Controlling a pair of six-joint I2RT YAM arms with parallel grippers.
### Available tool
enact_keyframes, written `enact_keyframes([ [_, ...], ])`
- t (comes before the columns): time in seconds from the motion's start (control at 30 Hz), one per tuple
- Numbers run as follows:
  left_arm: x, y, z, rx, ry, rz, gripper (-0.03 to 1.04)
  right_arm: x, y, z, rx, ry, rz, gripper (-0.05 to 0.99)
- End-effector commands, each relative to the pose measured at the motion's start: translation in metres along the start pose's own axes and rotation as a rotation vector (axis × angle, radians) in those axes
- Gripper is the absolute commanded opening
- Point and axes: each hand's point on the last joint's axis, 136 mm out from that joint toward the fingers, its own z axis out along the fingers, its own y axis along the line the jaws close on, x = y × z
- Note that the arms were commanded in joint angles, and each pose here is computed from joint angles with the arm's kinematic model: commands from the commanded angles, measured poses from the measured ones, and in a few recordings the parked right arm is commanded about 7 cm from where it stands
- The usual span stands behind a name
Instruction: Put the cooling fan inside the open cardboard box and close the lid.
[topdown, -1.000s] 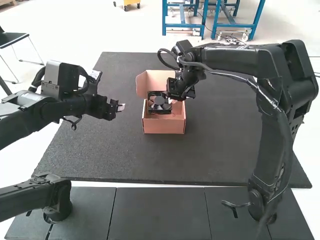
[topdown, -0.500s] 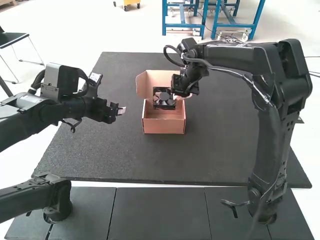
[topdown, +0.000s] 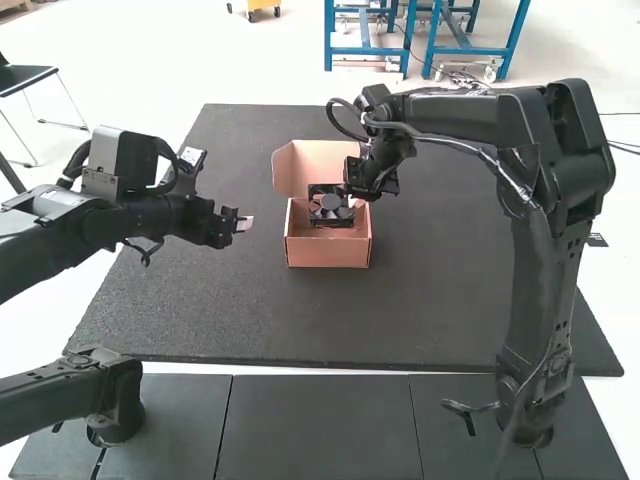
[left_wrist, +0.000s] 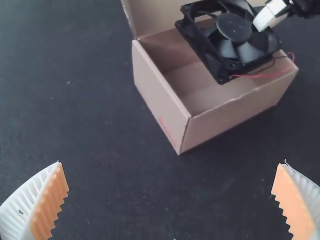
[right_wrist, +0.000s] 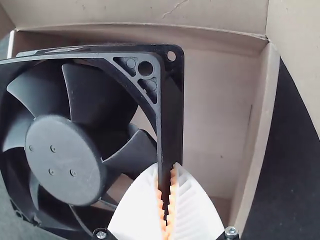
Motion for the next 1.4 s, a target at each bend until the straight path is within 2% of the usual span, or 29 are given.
enact_keyframes([
  [0.0, -0.003, -0.008, -0.004, 0.037, -0.014, 0.012, 0.96, -0.013, 0.006, -0.003, -0.026, -0.020, -0.016, -0.02],
  [1.2, -0.006, -0.009, -0.007, 0.038, -0.031, 0.016, 0.96, -0.004, -0.007, 0.042, 0.013, 0.066, -0.007, -0.02],
  [1.23, -0.006, -0.009, -0.007, 0.038, -0.031, 0.016, 0.96, -0.002, -0.007, 0.043, 0.014, 0.074, -0.007, 0.02],
  [1.37, -0.008, -0.008, -0.007, 0.036, -0.038, 0.016, 0.96, 0.003, -0.007, 0.043, 0.018, 0.108, -0.012, 0.30],
])
